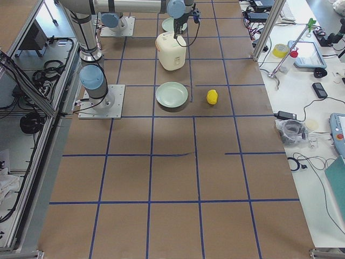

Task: Press rice cooker button
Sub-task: 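Lower the right gripper and press down on the green button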

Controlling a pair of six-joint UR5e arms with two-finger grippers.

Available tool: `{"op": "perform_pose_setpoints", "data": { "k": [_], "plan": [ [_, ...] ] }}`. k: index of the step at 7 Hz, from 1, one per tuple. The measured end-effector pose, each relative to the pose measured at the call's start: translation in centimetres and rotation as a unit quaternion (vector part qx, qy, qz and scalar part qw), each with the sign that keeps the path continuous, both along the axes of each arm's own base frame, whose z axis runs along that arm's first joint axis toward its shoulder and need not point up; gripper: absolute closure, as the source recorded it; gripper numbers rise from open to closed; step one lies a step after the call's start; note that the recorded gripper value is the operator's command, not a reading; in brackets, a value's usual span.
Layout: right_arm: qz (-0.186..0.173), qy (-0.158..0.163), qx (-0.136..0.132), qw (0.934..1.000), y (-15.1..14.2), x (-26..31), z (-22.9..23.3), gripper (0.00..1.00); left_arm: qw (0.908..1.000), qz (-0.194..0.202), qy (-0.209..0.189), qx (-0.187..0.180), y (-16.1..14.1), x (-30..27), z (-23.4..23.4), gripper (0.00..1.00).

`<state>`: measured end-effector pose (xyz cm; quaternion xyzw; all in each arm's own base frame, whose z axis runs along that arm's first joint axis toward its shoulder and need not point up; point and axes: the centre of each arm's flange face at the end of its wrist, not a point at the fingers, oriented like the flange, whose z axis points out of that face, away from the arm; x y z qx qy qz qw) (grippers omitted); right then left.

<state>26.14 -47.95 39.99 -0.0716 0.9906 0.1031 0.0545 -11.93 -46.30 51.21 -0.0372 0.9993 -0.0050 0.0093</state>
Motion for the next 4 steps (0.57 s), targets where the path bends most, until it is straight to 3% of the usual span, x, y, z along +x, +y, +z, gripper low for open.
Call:
{"op": "perform_pose_setpoints", "data": {
  "k": [4],
  "plan": [
    [0.003, 0.0, 0.001, 1.0, 0.5, 0.2, -3.2, 1.0, 1.0, 0.0, 0.0, 0.0, 0.0, 0.0, 0.0, 0.0]
  ]
}}
